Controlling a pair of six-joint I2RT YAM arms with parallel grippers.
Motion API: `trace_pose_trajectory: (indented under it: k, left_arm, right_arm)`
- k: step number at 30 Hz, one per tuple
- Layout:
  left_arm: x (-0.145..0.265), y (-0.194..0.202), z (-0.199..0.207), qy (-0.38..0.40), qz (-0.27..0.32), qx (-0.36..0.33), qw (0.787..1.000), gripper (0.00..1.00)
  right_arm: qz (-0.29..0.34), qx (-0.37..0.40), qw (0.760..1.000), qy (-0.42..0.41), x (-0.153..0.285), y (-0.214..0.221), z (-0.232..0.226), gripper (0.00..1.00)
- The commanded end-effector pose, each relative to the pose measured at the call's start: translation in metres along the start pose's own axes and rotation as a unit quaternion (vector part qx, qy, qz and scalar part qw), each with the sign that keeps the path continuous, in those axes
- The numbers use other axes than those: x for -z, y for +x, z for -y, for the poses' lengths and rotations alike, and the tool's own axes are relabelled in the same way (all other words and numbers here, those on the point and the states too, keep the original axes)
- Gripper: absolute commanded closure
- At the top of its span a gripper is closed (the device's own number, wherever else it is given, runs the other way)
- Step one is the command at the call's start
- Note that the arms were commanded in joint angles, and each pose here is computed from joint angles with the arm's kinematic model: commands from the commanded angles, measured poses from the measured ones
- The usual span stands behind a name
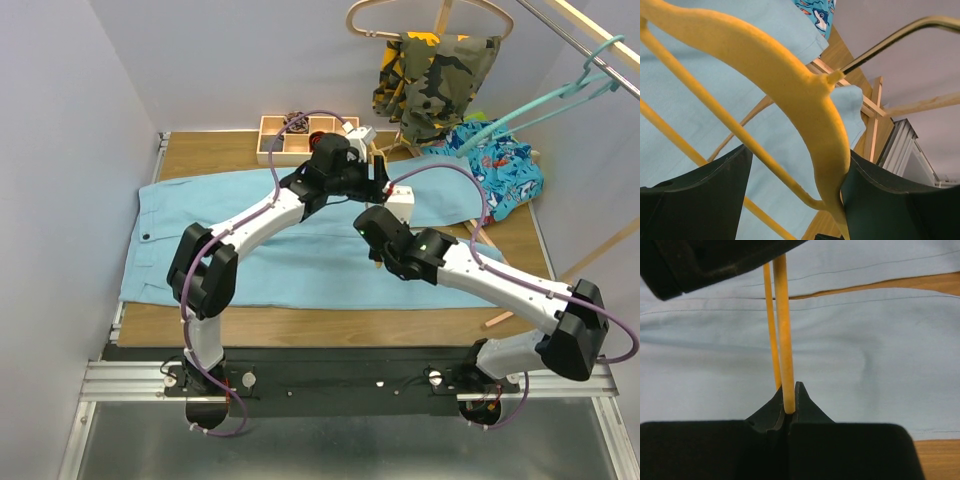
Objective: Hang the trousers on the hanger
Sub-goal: Place the hanger at the clothesline.
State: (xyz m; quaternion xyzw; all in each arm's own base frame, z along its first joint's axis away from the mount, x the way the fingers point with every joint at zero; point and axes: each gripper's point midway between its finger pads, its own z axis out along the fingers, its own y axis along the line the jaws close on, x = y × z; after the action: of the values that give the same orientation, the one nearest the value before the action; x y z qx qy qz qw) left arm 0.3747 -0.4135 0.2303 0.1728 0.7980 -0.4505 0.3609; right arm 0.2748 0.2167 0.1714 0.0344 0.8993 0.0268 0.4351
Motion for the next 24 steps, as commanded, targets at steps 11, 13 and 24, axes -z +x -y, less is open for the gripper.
trace_pose_trajectory:
  k: [11,13,24]
  left_arm:
    - [0.028,0.002,0.028,0.05,0.017,0.024,0.998,0.23]
    - [0.026,0.003,0.034,0.069,0.018,0.036,0.997,0.23]
    - [0.017,0.013,0.048,0.134,0.005,0.063,0.989,0.55]
  right_arm:
    - [0.039,-0.034,0.997,-0.06,0.019,-0.03,-0.019,0.99]
    - [0.033,-0.028,0.997,-0.065,0.019,-0.028,-0.021,0.99]
    - [0.009,0.001,0.996,-0.088,0.015,-0.022,-0.036,0.99]
